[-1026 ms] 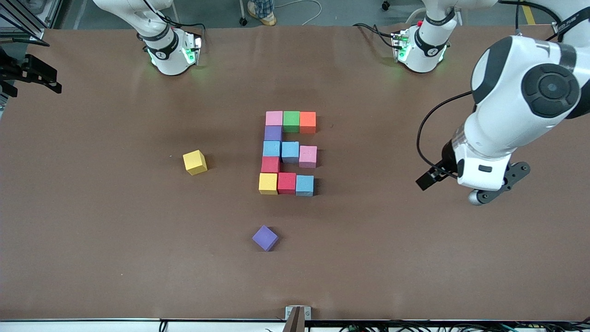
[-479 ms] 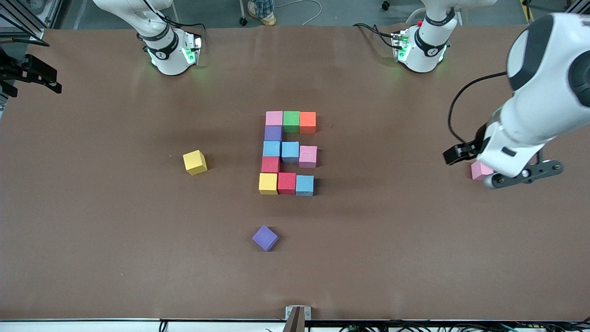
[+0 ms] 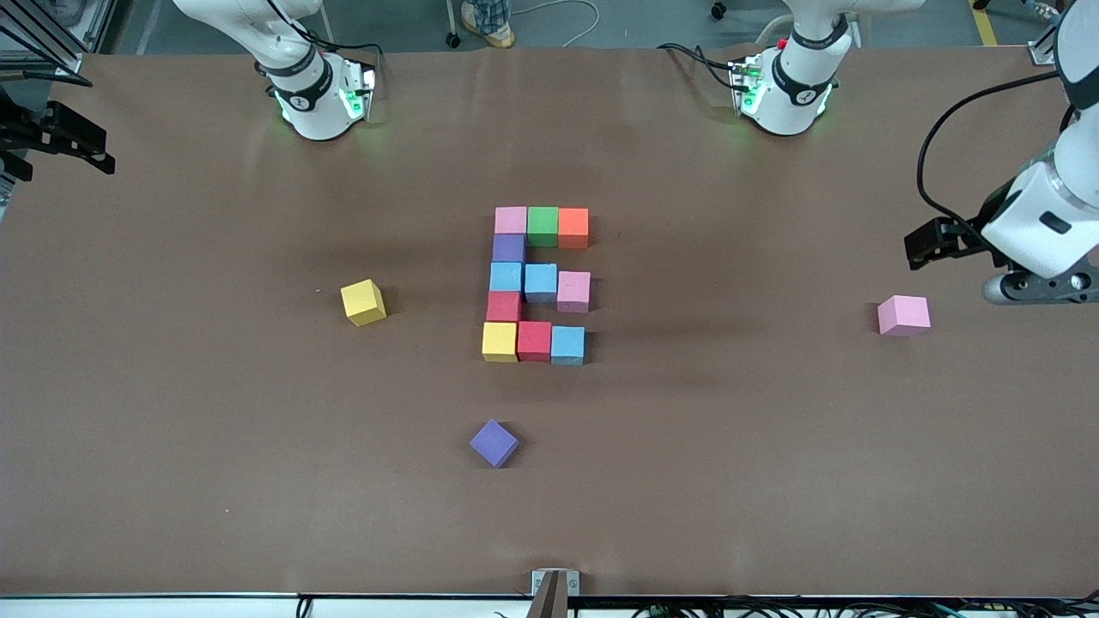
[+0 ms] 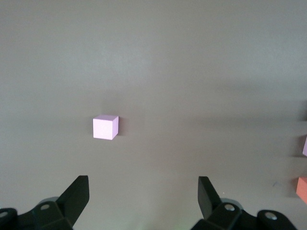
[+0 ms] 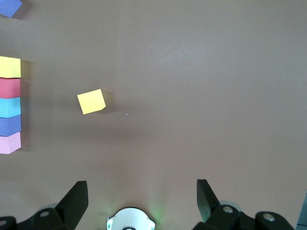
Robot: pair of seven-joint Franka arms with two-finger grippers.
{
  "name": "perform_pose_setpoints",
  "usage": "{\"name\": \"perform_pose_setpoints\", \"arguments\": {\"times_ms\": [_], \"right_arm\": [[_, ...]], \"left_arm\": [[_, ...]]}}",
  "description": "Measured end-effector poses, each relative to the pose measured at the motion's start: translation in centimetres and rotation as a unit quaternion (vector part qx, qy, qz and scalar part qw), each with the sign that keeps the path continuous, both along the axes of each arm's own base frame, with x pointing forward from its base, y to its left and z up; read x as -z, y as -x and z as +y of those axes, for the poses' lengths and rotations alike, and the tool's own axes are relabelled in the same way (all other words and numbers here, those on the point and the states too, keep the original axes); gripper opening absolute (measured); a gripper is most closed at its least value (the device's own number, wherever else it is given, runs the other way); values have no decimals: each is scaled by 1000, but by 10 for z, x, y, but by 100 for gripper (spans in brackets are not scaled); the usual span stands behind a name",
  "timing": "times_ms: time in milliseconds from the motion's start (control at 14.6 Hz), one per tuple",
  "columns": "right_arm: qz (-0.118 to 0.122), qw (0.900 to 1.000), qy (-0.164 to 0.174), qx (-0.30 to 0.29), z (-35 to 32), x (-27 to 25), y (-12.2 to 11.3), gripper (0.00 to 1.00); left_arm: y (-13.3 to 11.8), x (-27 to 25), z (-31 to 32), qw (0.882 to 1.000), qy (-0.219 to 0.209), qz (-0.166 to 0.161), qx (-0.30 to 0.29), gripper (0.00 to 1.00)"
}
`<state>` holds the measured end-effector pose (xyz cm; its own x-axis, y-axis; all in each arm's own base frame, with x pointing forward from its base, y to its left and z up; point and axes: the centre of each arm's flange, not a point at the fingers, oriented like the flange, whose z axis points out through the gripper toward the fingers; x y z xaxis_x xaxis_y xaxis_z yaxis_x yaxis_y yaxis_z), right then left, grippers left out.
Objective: Arrange 11 blocks into digit 3
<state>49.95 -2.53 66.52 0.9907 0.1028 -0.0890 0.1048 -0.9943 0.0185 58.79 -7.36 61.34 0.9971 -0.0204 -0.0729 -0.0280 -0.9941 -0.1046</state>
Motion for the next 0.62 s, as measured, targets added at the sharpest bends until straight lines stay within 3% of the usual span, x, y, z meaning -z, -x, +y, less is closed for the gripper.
{"name": "perform_pose_setpoints", "arguments": {"times_ms": [274, 616], "right_arm": [[0, 1000, 0, 0, 0, 0, 0, 100], [0, 1000, 0, 0, 0, 0, 0, 100]], "left_arm": [[17, 2, 9, 1000, 17, 12, -7, 100], [21, 1, -21, 1000, 19, -2, 19, 100]]}}
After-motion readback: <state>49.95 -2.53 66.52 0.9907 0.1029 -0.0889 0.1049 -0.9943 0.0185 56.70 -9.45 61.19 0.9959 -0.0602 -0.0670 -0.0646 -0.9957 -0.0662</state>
